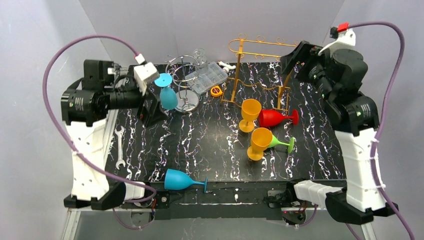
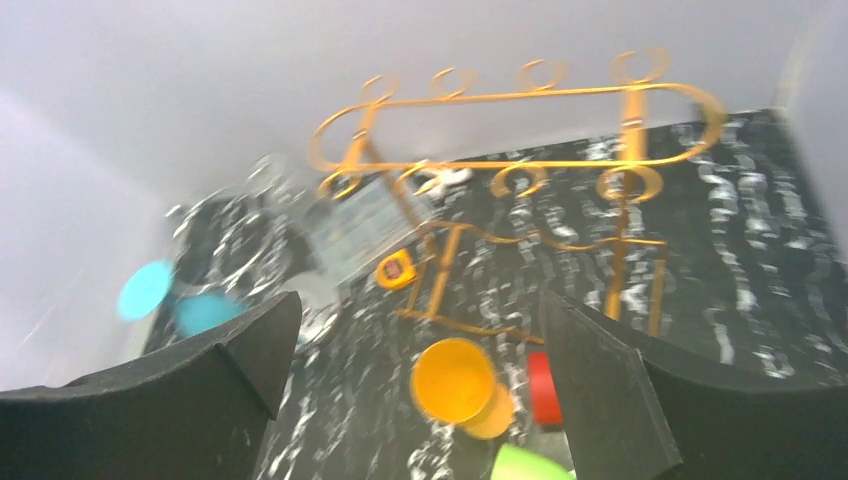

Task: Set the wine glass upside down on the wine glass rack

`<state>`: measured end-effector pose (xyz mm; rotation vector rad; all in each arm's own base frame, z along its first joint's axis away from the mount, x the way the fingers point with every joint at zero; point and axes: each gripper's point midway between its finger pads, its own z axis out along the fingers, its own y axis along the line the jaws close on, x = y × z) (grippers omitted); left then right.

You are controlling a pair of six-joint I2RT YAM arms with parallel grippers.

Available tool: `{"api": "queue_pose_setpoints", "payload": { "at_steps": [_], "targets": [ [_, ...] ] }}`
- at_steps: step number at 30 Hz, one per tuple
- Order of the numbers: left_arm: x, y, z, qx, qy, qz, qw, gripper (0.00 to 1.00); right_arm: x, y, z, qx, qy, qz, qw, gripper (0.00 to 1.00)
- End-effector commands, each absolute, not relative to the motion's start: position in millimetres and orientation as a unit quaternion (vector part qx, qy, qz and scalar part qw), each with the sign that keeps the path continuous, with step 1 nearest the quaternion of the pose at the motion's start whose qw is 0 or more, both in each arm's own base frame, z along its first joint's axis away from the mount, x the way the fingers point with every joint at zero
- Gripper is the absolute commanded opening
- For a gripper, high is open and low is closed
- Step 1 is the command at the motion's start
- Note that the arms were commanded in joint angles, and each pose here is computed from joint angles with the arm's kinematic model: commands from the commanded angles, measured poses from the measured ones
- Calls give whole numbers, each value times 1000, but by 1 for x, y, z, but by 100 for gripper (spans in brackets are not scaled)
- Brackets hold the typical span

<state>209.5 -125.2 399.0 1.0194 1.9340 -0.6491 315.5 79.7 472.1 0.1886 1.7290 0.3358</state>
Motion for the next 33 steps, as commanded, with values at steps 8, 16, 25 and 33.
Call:
{"api": "queue_pose_setpoints", "payload": {
  "at_steps": [8,16,25,33],
  "targets": [
    [200,-101,379,365,796,-185,445,98,207,282,337,-268,829,236,431,98],
    [240,-73,382,265,837,-112,466,98,120,347,258,-418,795,257,358,98],
    [261,-58,363,196,868,-84,449,98,63,365,167,-448,836,165,270,98],
    [258,-49,361,200,866,-56,456,98,37,369,126,-408,871,165,221,88]
  ]
}}
